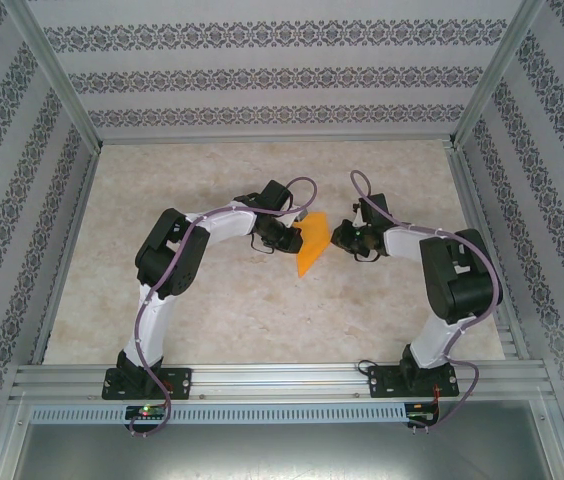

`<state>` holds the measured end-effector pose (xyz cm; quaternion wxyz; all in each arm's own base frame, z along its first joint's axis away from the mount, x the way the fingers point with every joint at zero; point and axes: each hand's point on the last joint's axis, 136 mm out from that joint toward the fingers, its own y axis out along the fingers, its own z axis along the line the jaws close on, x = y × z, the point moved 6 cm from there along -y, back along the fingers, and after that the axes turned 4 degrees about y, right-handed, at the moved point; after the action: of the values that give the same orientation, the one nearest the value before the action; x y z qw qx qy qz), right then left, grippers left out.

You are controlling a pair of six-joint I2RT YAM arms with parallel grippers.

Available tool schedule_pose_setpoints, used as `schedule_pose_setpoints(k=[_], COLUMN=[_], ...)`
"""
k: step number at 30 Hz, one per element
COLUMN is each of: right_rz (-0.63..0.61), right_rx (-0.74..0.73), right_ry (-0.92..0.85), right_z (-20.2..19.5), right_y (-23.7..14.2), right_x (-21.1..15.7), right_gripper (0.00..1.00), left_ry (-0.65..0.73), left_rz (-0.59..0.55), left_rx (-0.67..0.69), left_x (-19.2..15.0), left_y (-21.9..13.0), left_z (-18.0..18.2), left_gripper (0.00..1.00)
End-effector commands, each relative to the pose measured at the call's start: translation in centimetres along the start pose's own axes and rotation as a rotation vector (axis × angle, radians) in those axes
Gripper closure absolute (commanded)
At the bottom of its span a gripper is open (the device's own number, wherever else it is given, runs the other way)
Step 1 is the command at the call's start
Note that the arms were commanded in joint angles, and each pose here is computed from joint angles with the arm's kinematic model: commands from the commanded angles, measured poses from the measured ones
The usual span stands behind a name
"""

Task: Fold a paper plane with a square sheet of paper (pick it up from the middle)
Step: Third fold the triangle at the center of the table, then fourth fold the wing at the center of the table.

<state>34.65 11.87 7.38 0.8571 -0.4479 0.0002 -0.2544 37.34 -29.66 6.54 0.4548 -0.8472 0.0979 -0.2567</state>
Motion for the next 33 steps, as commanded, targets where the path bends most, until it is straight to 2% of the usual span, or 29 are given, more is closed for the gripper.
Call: schedule_pose_setpoints(k=[1,3,7,15,22,27,33], right_rz=[0.010,0.017,0.046,0.096,0.095,0.044,0.033], right_rx=[0.021,0.029,0.073,0.099,0.115,0.018,-0.026], right_ry=[-0.004,0.000,0.005,0.009,0.002,-0.018,-0.019], right_z=[0.5,0.6,1.3,2.2,2.9,2.0,1.6], right_y=[-0.7,-0.5,0.4,1.8,1.0,-0.4,-0.1], right_x=[-0.8,-1.1,-1.2,-1.3,-1.7,-1.7,-1.4], right_gripper=[0.81,0.76,0.73,0.73,0.71,0.69,0.66], left_ry=[-0.117,-0.116,-0.114,-0.117,-0.116,-0.116,-0.120], left_rz=[0.283,0.280,0.276,0.252,0.249,0.251,0.253], left_rx=[0.181,0.181,0.177,0.164,0.163,0.165,0.161], left_x=[-7.6,-7.5,-7.5,-7.1,-7.0,-7.0,-7.1], left_y=[3.2,3.1,3.1,2.7,2.7,2.8,3.0], left_z=[5.0,5.0,4.9,4.6,4.5,4.6,4.7], left_gripper=[0.88,0.88,0.88,0.88,0.88,0.88,0.88])
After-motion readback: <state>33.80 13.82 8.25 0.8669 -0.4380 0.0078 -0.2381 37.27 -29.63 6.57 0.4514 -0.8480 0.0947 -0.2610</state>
